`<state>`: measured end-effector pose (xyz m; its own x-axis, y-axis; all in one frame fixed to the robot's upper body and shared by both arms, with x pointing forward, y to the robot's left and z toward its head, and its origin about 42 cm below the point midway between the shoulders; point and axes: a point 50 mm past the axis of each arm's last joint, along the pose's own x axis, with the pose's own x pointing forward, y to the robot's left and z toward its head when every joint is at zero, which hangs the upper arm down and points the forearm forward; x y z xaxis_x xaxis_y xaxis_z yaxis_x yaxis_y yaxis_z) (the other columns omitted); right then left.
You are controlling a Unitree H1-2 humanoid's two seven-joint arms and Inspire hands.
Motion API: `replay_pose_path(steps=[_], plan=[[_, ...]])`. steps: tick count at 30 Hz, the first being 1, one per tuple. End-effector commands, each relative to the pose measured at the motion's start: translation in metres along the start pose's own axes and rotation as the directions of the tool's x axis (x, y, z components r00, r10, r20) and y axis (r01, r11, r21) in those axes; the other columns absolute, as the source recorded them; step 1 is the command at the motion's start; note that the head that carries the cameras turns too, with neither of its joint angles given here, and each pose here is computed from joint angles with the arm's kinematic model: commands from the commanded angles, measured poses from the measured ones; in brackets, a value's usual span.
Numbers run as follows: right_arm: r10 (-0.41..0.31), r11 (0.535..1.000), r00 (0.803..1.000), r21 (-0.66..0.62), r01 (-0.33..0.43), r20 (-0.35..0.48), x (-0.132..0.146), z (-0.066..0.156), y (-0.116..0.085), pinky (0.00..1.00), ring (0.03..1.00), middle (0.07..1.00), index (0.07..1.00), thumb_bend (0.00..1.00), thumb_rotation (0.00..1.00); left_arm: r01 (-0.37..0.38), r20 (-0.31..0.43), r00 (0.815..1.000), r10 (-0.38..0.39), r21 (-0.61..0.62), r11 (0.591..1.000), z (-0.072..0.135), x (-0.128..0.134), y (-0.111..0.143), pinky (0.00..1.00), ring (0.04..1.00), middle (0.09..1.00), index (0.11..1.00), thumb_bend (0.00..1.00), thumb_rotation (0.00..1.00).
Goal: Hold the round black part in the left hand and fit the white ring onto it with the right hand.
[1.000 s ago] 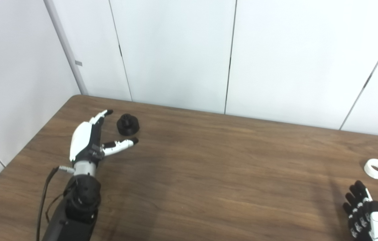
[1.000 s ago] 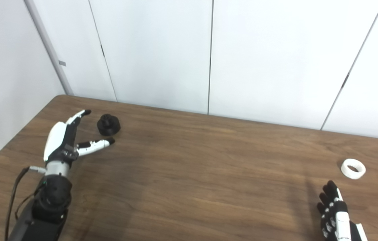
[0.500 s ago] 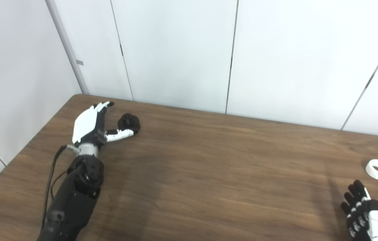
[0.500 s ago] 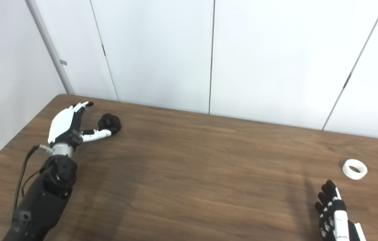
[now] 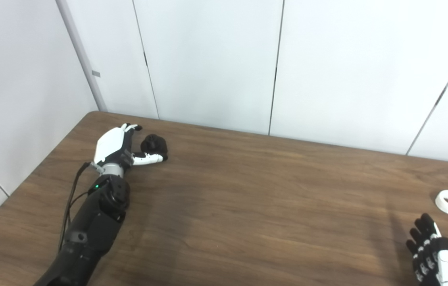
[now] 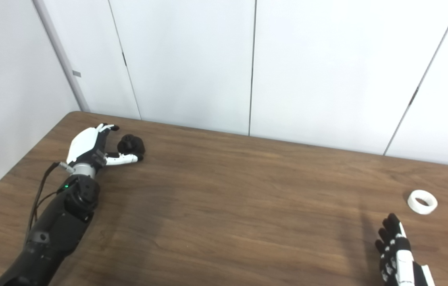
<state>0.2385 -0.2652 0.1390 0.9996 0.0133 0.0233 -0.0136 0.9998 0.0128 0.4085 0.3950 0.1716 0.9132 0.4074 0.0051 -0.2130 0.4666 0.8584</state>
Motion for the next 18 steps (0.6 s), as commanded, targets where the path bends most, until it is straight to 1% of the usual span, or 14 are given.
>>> replay_pose_path(steps=[1, 8, 18], plan=[[0.003, 1.000, 0.999, 0.004, -0.004, 0.053, 0.002, 0.012, 0.002, 1.00, 1.000, 1.000, 1.000, 0.38, 1.00, -0.083, 0.064, 0.995, 0.081, 0.027, 0.996, 0.019, 0.019, 0.031, 1.00, 1.000, 0.970, 0.857, 0.99, 0.39], [0.005, 1.000, 0.999, 0.010, -0.005, 0.049, 0.002, 0.011, 0.002, 1.00, 1.000, 1.000, 1.000, 0.39, 1.00, -0.057, 0.034, 0.998, 0.056, 0.040, 0.998, 0.021, 0.030, 0.028, 1.00, 1.000, 0.971, 0.841, 0.97, 0.37], [-0.001, 1.000, 0.999, 0.008, 0.000, 0.045, -0.001, 0.008, 0.000, 1.00, 1.000, 1.000, 1.000, 0.40, 1.00, -0.037, 0.012, 0.999, 0.036, 0.059, 0.998, 0.019, 0.039, 0.023, 1.00, 0.993, 0.954, 0.826, 0.96, 0.36]])
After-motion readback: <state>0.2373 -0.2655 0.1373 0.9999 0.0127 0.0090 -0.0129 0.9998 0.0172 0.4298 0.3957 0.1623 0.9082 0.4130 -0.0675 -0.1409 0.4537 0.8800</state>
